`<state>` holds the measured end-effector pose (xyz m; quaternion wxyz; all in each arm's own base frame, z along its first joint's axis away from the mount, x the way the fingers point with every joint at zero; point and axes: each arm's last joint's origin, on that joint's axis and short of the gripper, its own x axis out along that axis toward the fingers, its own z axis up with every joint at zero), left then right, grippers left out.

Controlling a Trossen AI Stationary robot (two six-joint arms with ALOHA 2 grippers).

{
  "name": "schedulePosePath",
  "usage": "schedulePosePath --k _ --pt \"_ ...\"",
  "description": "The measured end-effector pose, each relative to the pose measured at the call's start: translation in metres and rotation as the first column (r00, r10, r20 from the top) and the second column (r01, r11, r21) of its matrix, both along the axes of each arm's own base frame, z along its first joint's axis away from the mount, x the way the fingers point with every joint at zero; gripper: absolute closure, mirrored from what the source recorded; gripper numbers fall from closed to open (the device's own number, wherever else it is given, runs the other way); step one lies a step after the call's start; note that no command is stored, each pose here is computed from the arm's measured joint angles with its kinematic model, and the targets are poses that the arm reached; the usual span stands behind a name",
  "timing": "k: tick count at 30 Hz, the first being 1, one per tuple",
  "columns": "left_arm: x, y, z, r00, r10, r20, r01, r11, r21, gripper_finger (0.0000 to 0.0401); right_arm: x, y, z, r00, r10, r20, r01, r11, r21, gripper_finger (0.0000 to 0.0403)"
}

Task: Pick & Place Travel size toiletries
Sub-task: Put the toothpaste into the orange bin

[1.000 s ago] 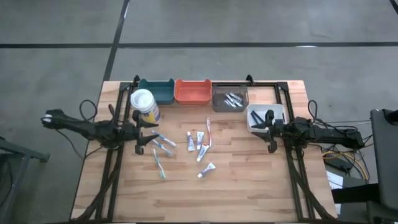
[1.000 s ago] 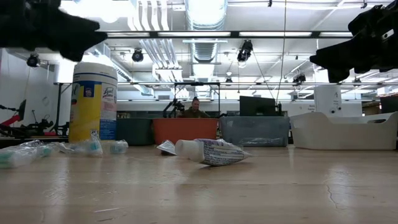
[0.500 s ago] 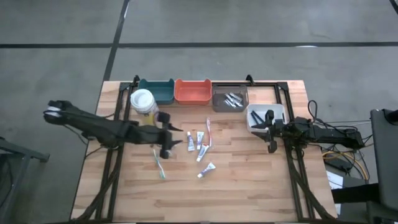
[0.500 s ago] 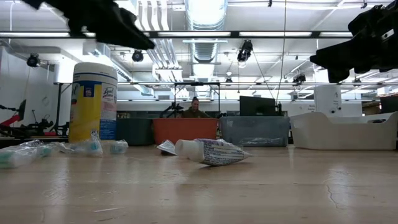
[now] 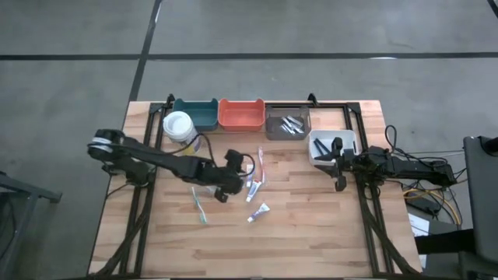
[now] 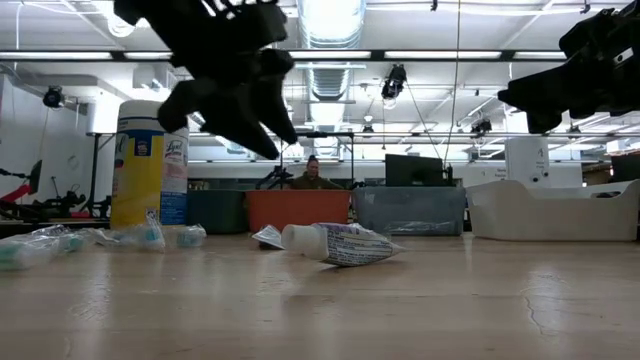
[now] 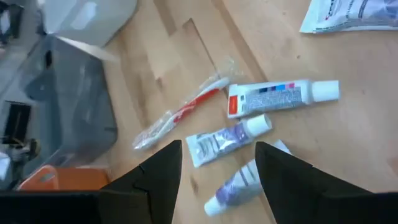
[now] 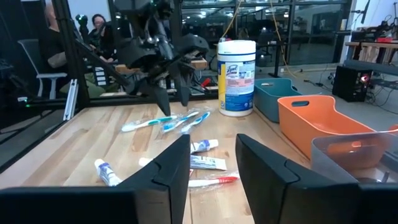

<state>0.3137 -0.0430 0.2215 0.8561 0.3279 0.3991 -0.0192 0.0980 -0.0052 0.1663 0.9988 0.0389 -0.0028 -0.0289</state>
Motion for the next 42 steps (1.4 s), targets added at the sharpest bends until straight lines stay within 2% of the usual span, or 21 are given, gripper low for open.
schedulePosePath --k 6,13,18,23,27,34,37,42 --pt "0.014 0.007 -0.003 0.999 -0.047 -0.018 0.045 0.995 -0.094 0.0192 0.0 0.0 0.0 1.0 0.0 0.0 0.0 1.0 -0.001 0.0287" --pt "0.015 0.016 -0.004 0.999 -0.041 -0.029 0.036 0.988 -0.147 0.0192 0.0 0.0 0.0 1.0 0.0 0.0 0.0 1.0 -0.001 0.0279" --pt "0.017 0.027 -0.02 0.993 -0.034 -0.117 0.012 0.984 -0.18 0.0192 0.0 0.0 0.0 1.0 0.0 0.0 0.0 1.0 -0.001 0.0274" --pt "0.021 0.038 -0.04 0.98 -0.015 -0.197 -0.018 0.986 -0.165 0.0192 0.0 0.0 0.0 1.0 0.0 0.0 0.0 1.0 -0.001 0.0274" --pt "0.023 0.043 -0.052 0.968 -0.036 -0.247 0.001 0.99 -0.14 0.0192 0.0 0.0 0.0 1.0 0.0 0.0 0.0 1.0 -0.002 0.028" --pt "0.024 0.044 -0.058 0.958 -0.071 -0.279 0.039 0.992 -0.118 0.0192 0.0 0.0 0.0 1.0 0.0 0.0 0.0 1.0 0.0 0.0287" --pt "0.022 0.046 -0.058 0.954 -0.078 -0.29 0.032 0.987 -0.159 0.0192 0.0 0.0 0.0 1.0 0.0 0.0 0.0 1.0 -0.002 0.0285" --pt "0.021 0.051 -0.059 0.954 -0.063 -0.295 -0.027 0.956 -0.292 0.0192 0.0 0.0 0.0 1.0 0.0 0.0 0.0 1.0 -0.001 0.0278"
